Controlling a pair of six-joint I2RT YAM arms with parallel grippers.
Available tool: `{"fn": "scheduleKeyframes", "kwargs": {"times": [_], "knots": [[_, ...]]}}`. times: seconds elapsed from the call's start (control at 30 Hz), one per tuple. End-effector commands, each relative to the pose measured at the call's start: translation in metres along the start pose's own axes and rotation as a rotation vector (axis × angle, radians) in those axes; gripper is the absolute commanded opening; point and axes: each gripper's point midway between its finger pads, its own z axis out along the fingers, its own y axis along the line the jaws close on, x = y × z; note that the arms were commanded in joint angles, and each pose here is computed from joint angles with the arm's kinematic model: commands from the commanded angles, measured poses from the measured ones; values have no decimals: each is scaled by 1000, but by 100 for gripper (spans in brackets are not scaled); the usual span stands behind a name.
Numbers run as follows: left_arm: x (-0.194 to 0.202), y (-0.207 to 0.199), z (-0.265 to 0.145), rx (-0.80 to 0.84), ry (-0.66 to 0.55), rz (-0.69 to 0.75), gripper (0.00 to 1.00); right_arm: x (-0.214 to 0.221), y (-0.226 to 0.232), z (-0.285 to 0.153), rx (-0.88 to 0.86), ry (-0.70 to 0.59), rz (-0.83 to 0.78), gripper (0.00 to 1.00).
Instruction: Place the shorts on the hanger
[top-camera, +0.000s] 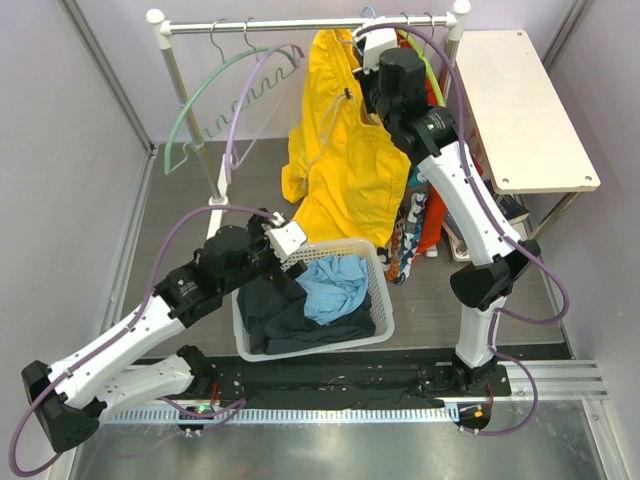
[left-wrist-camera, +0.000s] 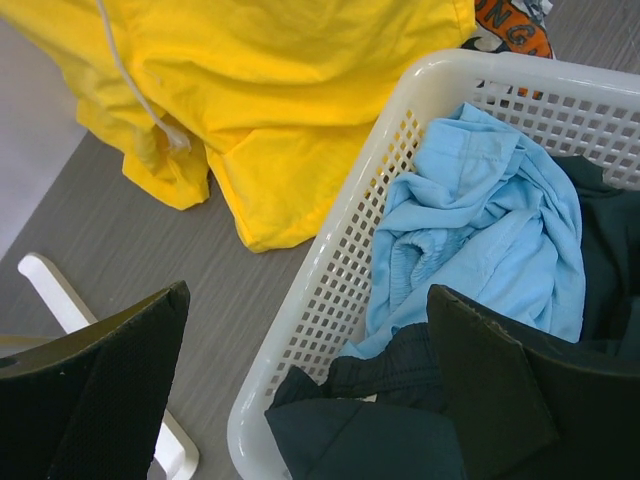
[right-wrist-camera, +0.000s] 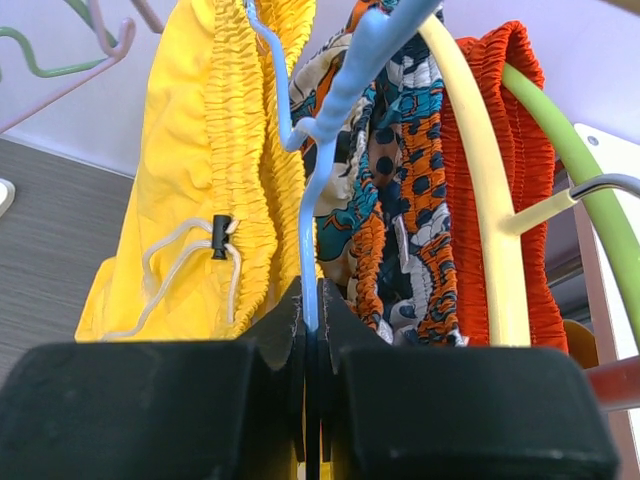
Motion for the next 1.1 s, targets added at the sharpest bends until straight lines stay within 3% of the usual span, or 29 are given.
{"fn": "scheduleKeyframes", "kwargs": {"times": [0.0,0.1,0.27,0.47,0.7,0.87,0.93,1.07], "knots": [[-8,6,-9,-41,10,-121,100,-35,-12,-8,63,-115,41,22],[-6,4,-17,-39,14,-142,100,-40,-5,-18,19,-130,44,38],[9,4,-30,-25,47,-183,100,-59,5,-54,-57,-182,45,42],[6,-12,-56,119,52,-198,100,-75,2,-92,-106,-220,60,65],[4,7,-93,59,72,-260,100,-87,-7,-146,-196,-291,37,86],[17,12,-118,47,149,-181,100,-77,3,-190,-347,-345,-42,91],[28,25,-127,-25,205,-182,100,-61,8,-210,-421,-338,-122,91],[47,40,-144,-100,323,-176,100,-20,-2,-229,-408,-256,-170,94]]}}
